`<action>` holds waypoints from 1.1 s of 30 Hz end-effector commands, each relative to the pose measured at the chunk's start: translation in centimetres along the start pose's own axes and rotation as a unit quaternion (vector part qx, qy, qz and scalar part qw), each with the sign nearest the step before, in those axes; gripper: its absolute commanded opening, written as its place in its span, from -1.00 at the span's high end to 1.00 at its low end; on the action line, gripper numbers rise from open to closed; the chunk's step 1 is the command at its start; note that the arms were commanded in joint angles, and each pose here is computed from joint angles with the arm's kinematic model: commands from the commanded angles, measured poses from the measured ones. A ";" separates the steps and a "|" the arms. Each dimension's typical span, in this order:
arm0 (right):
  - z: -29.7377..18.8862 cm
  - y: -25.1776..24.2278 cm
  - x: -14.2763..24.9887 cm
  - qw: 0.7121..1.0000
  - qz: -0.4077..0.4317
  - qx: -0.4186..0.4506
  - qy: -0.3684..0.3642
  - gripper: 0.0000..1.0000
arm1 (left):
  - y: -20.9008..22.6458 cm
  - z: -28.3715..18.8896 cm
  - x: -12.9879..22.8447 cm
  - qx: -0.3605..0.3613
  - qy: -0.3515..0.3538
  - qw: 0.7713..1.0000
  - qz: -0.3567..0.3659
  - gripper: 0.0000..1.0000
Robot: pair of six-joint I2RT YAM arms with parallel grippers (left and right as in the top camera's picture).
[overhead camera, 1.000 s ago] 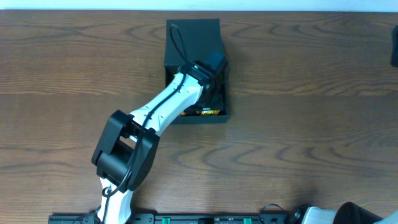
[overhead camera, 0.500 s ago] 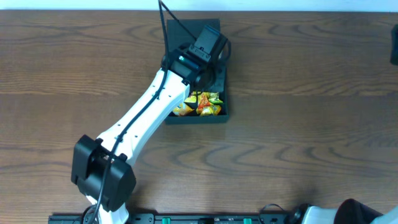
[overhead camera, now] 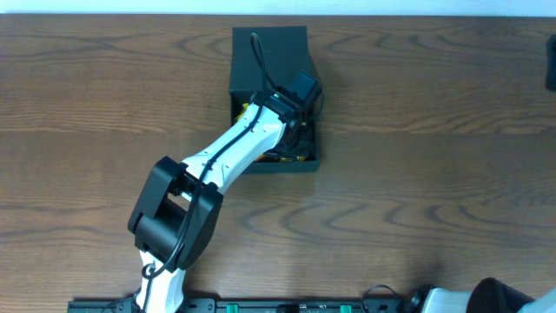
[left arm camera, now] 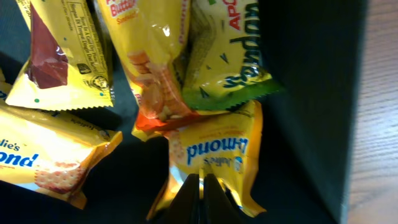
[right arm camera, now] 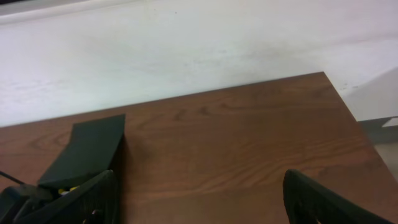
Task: Pack container
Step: 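Lower the packet among the others and open the left gripper, then press the packets down inside the box with the left gripper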
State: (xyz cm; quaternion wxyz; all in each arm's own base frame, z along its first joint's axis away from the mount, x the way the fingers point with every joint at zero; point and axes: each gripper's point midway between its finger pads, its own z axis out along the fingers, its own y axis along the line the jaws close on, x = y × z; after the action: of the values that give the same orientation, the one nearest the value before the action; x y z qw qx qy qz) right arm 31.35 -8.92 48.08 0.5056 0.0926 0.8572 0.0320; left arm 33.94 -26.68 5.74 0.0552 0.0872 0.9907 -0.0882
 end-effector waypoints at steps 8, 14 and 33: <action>0.0 -0.3 0.4 1.000 -0.008 0.004 0.007 -0.68 | 0.7 -3.2 -2.7 -0.024 -0.060 0.998 0.000 0.88; -0.1 -0.9 0.6 0.999 -0.024 0.020 0.012 -0.68 | 2.4 -4.9 -3.6 -0.071 -0.098 0.993 -0.006 0.88; -0.3 -7.1 1.8 0.980 -0.024 0.192 0.054 -0.98 | 5.3 -2.3 -6.9 -0.055 -0.107 0.993 0.009 0.88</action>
State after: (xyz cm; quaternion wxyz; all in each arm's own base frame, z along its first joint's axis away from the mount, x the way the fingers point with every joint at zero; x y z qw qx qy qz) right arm 29.87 -14.60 45.82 0.4440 0.1569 0.8744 -0.1170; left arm 40.38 -22.76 7.79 0.1552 0.0463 0.9857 -0.0457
